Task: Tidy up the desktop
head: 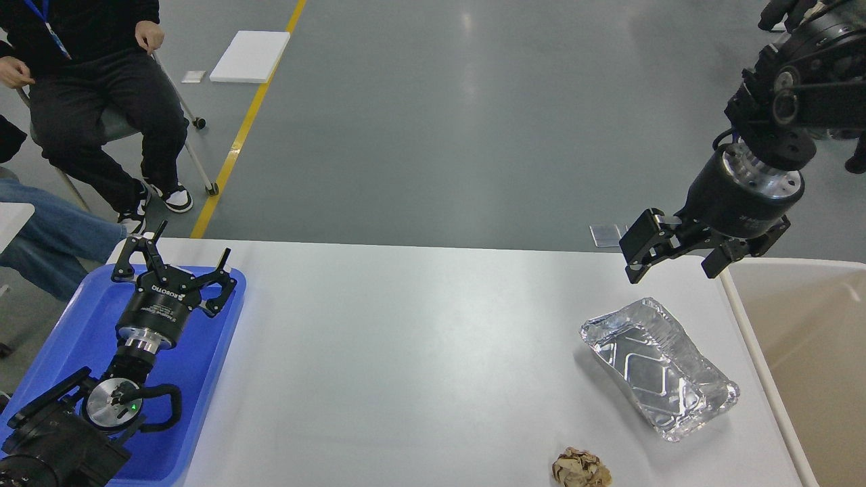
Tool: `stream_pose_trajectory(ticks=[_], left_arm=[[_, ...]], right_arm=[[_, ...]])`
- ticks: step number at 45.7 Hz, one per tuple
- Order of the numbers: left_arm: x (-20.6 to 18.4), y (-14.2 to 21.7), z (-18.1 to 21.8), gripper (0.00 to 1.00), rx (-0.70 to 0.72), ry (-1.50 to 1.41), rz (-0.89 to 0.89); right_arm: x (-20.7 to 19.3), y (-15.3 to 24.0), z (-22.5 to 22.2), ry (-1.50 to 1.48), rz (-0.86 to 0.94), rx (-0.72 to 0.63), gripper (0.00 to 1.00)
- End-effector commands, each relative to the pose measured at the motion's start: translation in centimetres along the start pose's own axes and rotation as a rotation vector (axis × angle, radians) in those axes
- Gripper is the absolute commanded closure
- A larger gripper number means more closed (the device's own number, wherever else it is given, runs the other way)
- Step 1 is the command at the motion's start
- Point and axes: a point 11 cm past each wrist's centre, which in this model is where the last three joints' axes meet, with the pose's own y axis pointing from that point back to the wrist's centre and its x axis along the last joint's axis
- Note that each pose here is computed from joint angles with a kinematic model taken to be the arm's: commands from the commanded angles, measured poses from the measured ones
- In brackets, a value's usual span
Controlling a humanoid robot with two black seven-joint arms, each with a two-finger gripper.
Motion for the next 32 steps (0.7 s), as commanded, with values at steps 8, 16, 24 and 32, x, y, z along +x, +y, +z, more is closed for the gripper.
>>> stream_pose_trajectory(ticks=[8,16,24,32], left_arm=[[-0.02,-0.01,0.00,0.01,0.001,0.000,-0.002],[0.04,0.05,-0.01,0.01,0.000,0.001,0.001],[0.04,0.05,-0.03,0.01,0.001,0.000,0.001],[-0.02,-0.01,0.01,0.01,-0.001,0.001,-0.001]], right_arm=[[0.02,0.02,-0.07,0.003,0.000,-0.004,0.00],[-0.04,-0.19,-0.18,0.006,-0.006,-0.004,0.00],[-0.10,-0.30,-0.09,0.004,-0.009,-0.005,0.00],[0.11,0.18,-0.18,0.006,0.004,-0.003,0.00]])
